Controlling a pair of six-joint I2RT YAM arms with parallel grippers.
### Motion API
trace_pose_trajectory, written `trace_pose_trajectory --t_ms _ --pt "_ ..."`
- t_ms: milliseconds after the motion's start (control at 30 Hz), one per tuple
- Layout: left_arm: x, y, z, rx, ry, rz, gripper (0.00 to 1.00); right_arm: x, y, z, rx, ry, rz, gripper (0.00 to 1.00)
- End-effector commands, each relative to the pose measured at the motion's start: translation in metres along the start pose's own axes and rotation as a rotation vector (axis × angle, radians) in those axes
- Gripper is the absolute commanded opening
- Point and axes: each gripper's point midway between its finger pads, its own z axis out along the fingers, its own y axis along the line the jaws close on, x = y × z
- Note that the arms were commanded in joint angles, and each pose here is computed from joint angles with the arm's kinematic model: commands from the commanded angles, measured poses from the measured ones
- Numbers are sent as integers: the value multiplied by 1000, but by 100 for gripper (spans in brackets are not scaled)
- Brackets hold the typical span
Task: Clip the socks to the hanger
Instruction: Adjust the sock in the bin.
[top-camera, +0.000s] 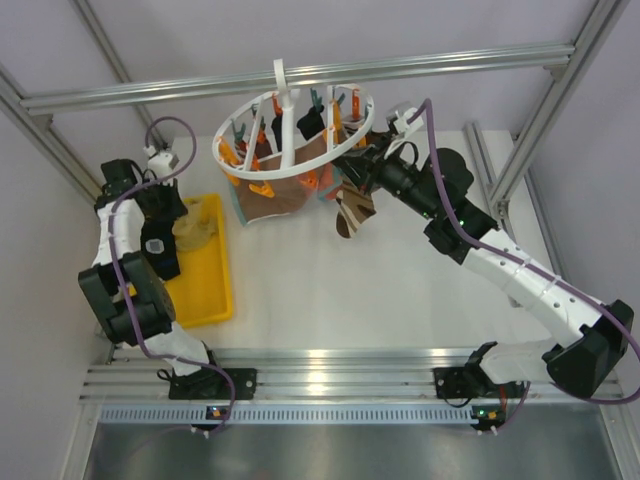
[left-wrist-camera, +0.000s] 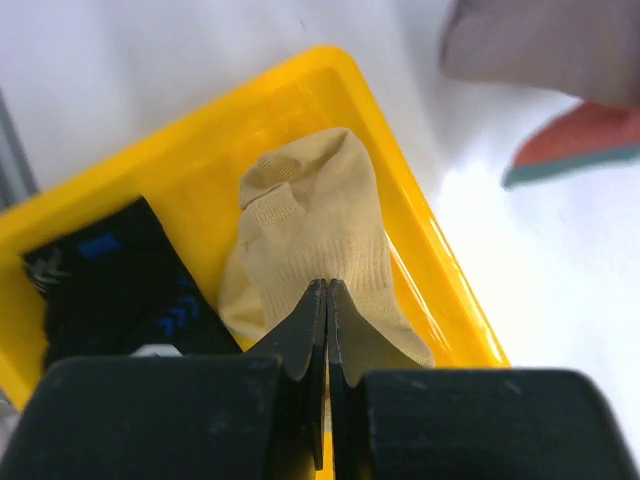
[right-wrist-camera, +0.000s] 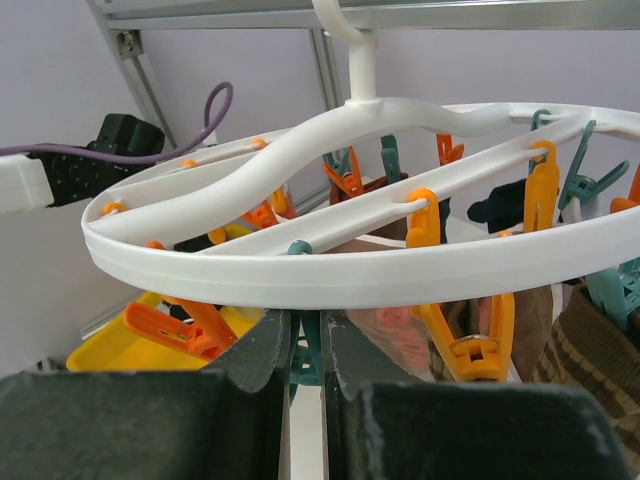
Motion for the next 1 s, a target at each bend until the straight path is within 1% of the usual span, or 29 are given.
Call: trace_pose_trajectory --t_ms 0,33,67,100,133,167,200,233,300,433,533,633,700,833,900,933,967 --pt "15 -30 -27 188 12 -89 0 28 -9 -2 24 83 23 0" --pt "20 -44 -35 263 17 -125 0 27 -9 -3 24 80 24 0" --pt "17 -45 -37 285 -8 -125 0 27 -9 -3 24 80 24 0" --pt "27 -50 -45 321 15 -179 0 27 -9 -3 24 80 24 0" --pt "33 -56 -48 351 29 -207 0 27 -9 -2 23 78 24 0" --pt "35 -63 -50 400 16 -217 0 26 -8 -3 21 77 24 0" --pt "44 -68 -57 430 39 -268 0 27 -9 -3 23 78 22 0" --pt "49 -71 -58 451 38 -295 0 27 -8 -2 21 77 22 0" --pt "55 -72 -60 498 24 -393 0 29 -9 -1 21 82 25 0" --pt "70 -76 -59 583 50 -524 0 29 -9 -2 21 82 25 0" --pt "77 -76 -56 620 64 -573 0 29 -9 -3 21 83 23 0" --pt "85 -73 -51 607 87 -609 0 30 -8 -3 21 85 21 0" --pt "89 -69 -46 585 88 -608 0 29 -10 -4 26 82 22 0" --pt "95 -50 -37 458 114 -624 0 30 -11 -5 30 81 23 0" --pt "94 -43 -35 408 91 -550 0 31 -11 -5 31 84 22 0" --pt "89 -40 -40 359 75 -489 0 30 -11 -6 30 83 20 0" --pt "95 -35 -40 292 105 -430 0 31 -10 -6 29 83 19 0"
